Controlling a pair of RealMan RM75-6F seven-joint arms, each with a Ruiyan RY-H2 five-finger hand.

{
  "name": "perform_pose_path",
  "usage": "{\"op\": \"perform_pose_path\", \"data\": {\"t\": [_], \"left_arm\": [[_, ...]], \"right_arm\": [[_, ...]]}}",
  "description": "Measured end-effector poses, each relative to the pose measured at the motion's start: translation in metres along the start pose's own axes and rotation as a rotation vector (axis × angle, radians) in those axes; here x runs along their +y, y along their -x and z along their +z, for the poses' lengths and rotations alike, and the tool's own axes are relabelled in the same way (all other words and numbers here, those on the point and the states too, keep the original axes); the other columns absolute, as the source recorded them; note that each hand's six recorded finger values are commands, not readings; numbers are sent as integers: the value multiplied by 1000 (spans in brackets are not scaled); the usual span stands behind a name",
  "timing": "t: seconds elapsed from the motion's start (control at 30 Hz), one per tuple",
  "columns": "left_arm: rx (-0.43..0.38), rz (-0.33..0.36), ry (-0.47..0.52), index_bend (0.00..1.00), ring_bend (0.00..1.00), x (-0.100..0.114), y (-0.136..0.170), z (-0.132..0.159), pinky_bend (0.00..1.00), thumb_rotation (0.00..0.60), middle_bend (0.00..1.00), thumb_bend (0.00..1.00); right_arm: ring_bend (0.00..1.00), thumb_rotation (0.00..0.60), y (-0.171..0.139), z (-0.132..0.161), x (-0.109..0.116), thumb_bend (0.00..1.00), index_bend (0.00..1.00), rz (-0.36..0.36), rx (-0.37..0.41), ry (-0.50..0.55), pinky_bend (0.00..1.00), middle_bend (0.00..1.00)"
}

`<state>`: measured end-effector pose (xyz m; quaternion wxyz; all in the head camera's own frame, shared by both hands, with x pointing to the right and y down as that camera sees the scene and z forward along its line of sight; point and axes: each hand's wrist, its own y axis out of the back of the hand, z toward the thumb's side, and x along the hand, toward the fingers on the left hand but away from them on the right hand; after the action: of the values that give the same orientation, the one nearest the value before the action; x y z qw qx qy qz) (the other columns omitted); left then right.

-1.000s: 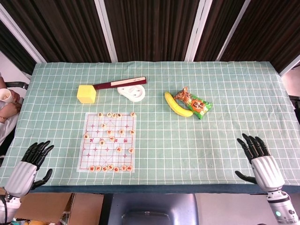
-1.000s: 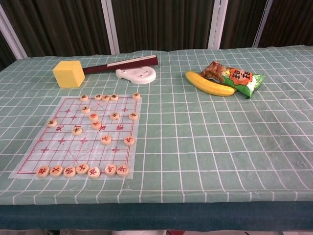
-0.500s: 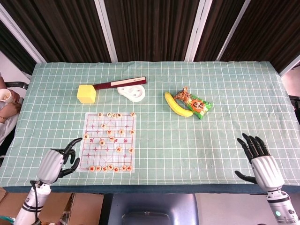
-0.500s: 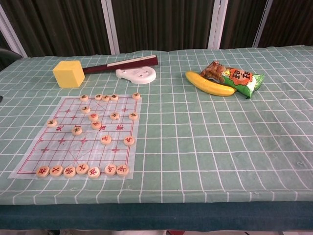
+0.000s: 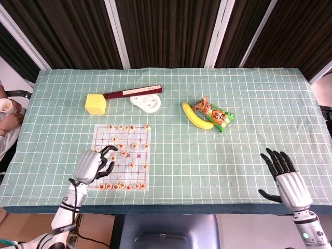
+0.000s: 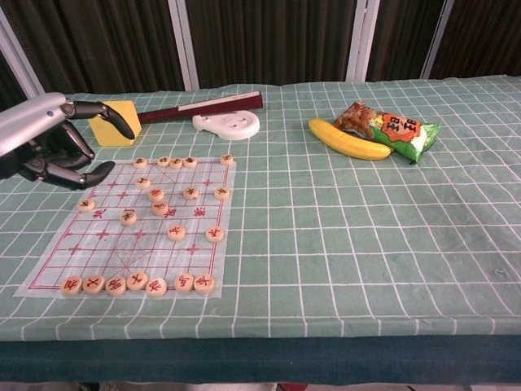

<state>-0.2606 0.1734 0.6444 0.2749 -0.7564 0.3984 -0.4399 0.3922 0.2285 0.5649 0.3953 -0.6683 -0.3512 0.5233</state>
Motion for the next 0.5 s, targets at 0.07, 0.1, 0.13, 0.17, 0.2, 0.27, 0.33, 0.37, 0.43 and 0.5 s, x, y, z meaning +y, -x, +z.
{"op": "perform_pose_path", "data": {"t": [0.07,0.1,0.13,0.17,0.2,0.27,0.33,0.37,0.43,0.5], "left_arm": [[12,-15,-8,350,1000,-11,-8,4,1000,600,1000,415],[15,-18,-12,349,1000,-13,-10,5,1000,600,1000,412],[21,-26,-21,348,1000,-19,-14,7,1000,600,1000,410],[27,-32,-28,347,1000,-23,-17,7,1000,600,1000,408],[33,-39,-34,344,1000,-28,-20,8,1000,600,1000,406],[45,-50,-50,338,1000,-37,-26,9,1000,600,1000,400],[53,-51,-67,334,1000,-44,-32,10,1000,600,1000,393],[56,-50,-73,334,1000,-46,-35,11,1000,600,1000,392],[67,-49,-84,334,1000,-51,-39,10,1000,600,1000,394],[79,-53,-96,334,1000,-54,-43,9,1000,600,1000,397]], "right_arm": [[0,600,0,0,-1,189,0,3,0,-1,0,0],[0,600,1,1,-2,189,0,6,0,-1,0,0],[0,600,1,1,-2,188,0,8,1,-1,0,0],[0,600,1,1,-2,188,0,10,1,0,0,0],[0,600,1,1,-2,188,0,11,-1,0,0,0],[0,600,1,0,-2,188,0,12,-5,0,0,0],[0,600,1,-1,-2,189,0,12,-7,2,0,0],[0,600,1,-1,-2,189,0,12,-8,2,0,0],[0,600,1,-1,-2,188,0,12,-7,3,0,0],[0,600,1,-1,-2,188,0,14,-7,4,0,0]]}}
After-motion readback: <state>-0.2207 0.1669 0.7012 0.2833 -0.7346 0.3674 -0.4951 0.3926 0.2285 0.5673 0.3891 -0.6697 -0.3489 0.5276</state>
